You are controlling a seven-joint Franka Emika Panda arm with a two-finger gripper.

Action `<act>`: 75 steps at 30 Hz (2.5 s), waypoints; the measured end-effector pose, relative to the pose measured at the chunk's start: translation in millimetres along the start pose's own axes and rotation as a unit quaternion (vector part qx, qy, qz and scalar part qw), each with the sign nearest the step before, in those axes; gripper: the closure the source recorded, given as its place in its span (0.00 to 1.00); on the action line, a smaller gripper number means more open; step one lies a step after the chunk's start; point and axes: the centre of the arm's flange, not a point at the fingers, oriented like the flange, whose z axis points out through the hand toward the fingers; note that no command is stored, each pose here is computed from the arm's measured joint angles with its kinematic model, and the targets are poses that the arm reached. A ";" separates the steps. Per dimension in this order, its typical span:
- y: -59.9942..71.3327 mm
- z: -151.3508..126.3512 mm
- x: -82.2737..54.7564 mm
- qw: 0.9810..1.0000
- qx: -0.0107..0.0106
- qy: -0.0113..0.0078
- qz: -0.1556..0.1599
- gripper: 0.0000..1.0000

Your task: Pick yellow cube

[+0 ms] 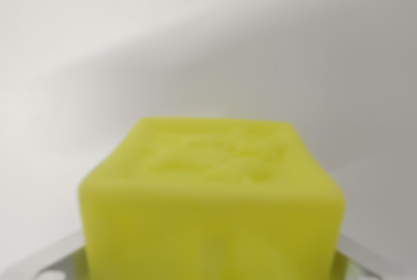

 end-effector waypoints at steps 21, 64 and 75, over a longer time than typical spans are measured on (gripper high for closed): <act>0.0 -52.8 0.1 1.000 0.000 0.000 0.000 1.00; 0.3 -160.1 0.0 1.000 0.000 0.000 0.000 1.00; 0.3 -187.8 0.0 1.000 0.000 0.000 0.000 1.00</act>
